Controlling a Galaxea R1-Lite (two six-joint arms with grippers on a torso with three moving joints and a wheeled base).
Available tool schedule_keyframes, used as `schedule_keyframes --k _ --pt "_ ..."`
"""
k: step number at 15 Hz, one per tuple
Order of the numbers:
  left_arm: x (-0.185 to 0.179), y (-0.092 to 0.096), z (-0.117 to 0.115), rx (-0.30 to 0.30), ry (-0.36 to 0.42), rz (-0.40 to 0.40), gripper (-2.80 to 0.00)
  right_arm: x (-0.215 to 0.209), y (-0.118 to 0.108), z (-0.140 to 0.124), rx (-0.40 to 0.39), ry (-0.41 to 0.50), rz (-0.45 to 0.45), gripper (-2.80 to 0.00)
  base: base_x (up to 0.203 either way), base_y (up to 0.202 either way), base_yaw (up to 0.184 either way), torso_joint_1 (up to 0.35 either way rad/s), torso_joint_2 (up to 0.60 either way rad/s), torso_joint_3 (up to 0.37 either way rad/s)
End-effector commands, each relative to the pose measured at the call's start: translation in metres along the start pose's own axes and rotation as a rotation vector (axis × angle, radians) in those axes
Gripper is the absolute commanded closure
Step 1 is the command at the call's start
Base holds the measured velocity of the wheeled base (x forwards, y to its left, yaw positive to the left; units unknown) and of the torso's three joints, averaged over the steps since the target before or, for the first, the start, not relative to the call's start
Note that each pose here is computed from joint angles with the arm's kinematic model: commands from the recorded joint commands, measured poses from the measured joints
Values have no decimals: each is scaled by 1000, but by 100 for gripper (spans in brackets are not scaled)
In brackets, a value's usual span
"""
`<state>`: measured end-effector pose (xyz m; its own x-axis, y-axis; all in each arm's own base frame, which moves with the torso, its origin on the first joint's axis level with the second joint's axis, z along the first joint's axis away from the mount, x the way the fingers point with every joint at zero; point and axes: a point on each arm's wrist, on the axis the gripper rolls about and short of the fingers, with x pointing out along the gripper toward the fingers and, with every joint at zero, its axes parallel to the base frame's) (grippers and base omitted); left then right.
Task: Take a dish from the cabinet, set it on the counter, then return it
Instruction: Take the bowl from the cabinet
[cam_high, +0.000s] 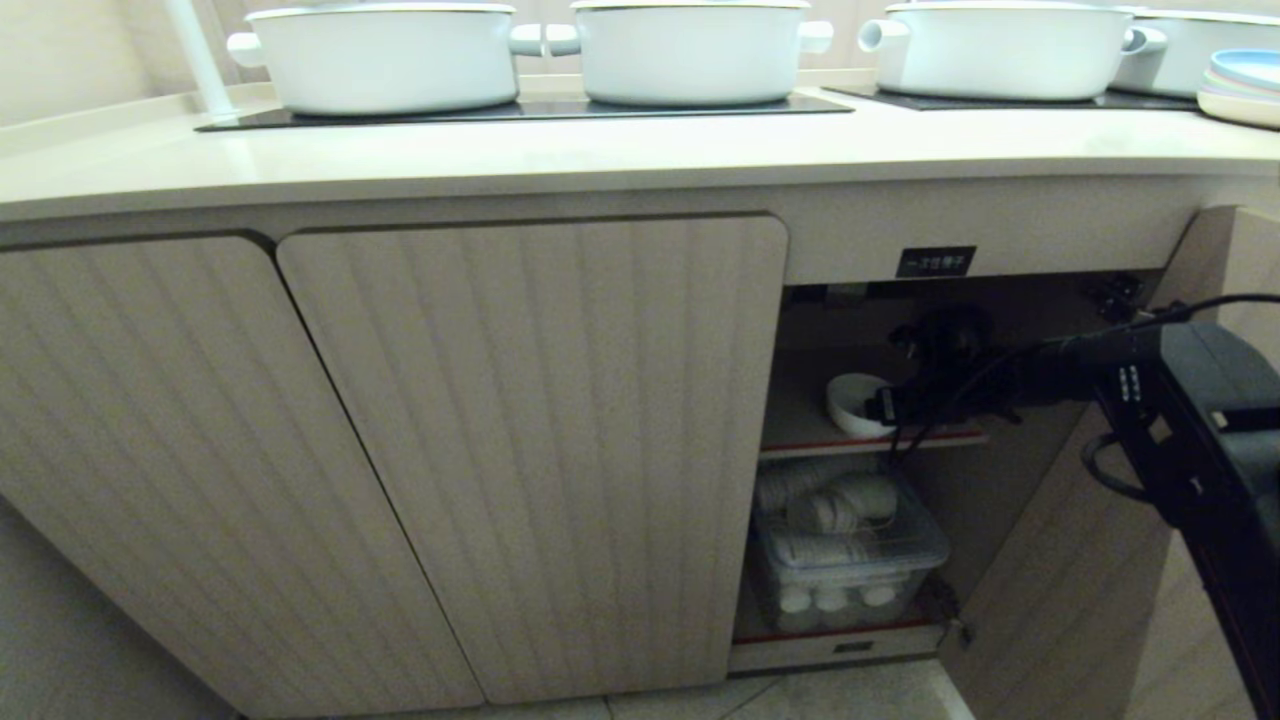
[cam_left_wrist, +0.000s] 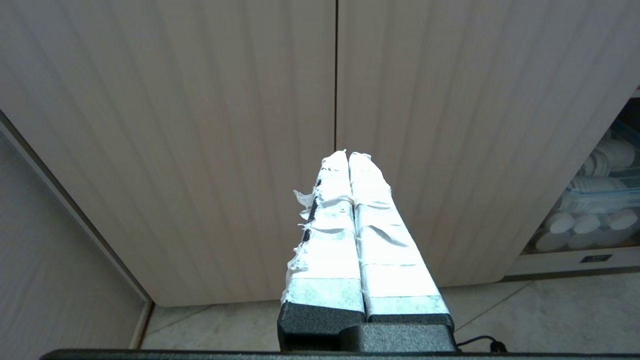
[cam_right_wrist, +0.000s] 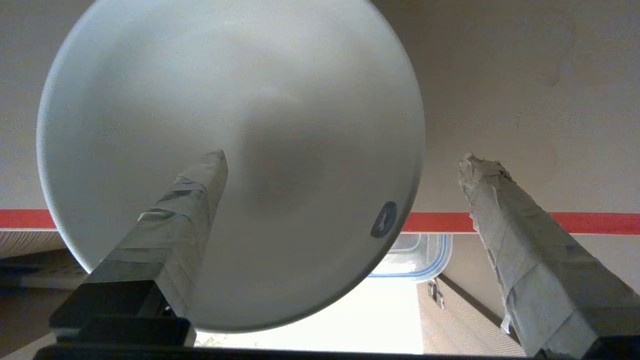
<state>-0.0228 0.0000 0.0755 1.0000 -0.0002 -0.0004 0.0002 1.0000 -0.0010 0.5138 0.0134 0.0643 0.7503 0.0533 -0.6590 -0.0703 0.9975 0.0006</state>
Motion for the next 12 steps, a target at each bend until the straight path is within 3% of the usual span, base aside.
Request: schedule_keyframes --k 1,12 --pt "0 0 0 0 0 0 0 -1 0 1 -1 -1 0 -280 0 0 0 0 0 0" --pt "0 0 0 0 0 2 0 9 -2 -5 1 -8 -5 -280 0 0 0 0 0 0"
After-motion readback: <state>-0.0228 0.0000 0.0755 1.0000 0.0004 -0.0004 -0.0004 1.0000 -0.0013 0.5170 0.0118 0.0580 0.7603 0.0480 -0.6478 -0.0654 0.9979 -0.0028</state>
